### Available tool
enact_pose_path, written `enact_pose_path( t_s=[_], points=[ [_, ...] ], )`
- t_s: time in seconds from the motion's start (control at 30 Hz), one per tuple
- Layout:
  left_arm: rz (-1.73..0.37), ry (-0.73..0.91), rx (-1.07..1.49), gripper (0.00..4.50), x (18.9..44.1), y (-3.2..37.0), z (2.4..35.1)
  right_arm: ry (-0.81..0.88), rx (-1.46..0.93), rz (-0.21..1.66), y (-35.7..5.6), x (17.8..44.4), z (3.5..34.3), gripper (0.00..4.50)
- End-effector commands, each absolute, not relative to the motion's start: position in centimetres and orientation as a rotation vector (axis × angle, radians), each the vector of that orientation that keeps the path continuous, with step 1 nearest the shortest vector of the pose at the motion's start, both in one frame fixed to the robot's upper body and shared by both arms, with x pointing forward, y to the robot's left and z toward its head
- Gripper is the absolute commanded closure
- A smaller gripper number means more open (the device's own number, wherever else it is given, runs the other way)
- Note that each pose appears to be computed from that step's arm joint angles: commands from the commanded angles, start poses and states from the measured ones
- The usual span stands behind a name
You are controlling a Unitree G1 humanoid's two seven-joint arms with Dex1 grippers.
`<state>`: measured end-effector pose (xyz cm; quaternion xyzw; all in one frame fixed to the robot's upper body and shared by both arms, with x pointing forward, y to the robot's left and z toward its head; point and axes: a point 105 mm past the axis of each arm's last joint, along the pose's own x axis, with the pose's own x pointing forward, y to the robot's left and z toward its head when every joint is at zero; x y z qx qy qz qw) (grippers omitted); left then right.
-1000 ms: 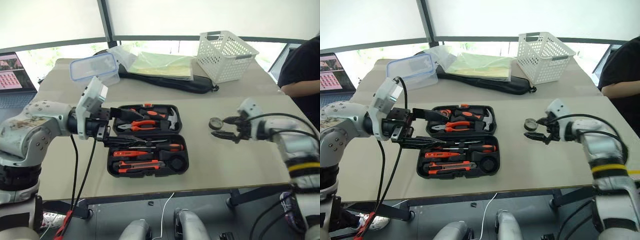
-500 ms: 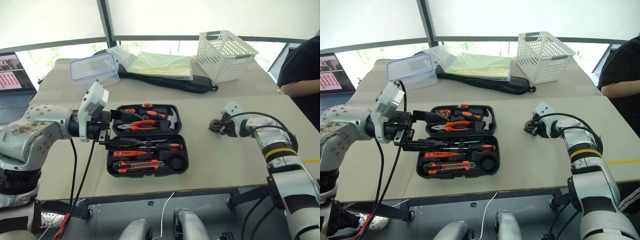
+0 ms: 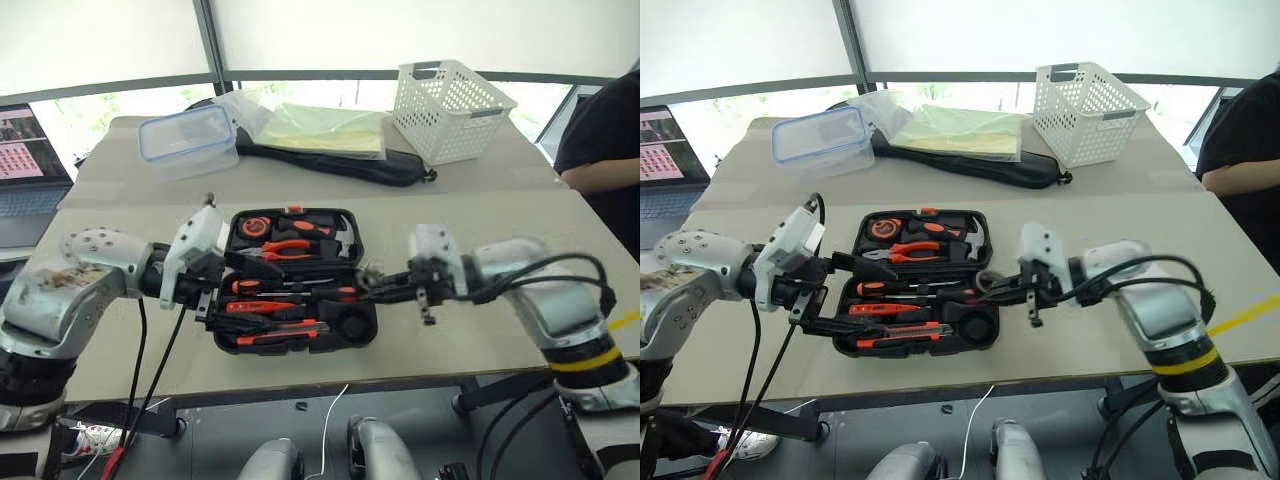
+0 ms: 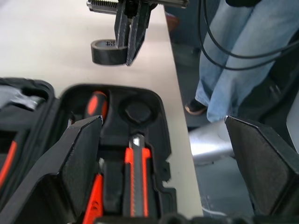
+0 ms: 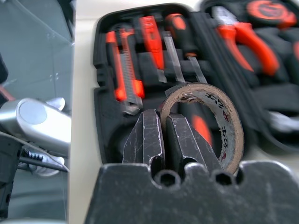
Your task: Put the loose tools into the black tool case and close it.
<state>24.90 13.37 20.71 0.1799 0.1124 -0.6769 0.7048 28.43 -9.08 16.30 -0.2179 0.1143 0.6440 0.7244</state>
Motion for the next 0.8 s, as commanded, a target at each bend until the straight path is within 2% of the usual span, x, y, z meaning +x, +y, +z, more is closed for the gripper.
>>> enact_pose_path(
  t_s=[0.03,0.33,0.53,0.6,0.67,0.7,0.77,0.8],
  points=[
    [-1.521,0.224,0.473,0.00,24.5,13.1,20.9,0.216,-0.536,1.430,-7.4,27.5,16.1,4.47],
    [-1.511,0.220,0.493,0.00,24.6,13.2,21.1,0.332,-0.617,1.452,-7.9,26.6,12.6,4.47],
    [-1.505,0.217,0.490,0.00,24.8,13.3,21.1,0.338,-0.636,1.445,-8.3,26.7,12.2,2.39],
    [-1.505,0.217,0.489,0.00,24.8,13.3,21.1,0.318,-0.613,1.460,-8.1,26.5,12.9,1.84],
    [-1.503,0.218,0.488,0.00,24.9,13.3,21.0,0.297,-0.580,1.478,-8.0,26.3,14.0,0.99],
    [-1.497,0.220,0.486,0.00,25.0,13.4,21.0,0.285,-0.563,1.490,-8.0,26.1,14.6,0.80],
    [-1.454,0.237,0.475,0.00,25.5,13.9,20.8,0.273,-0.520,1.488,-8.4,26.2,16.1,0.06],
    [-1.424,0.245,0.473,0.00,25.8,14.4,20.6,0.263,-0.506,1.472,-8.7,26.5,16.7,0.02]
  ],
)
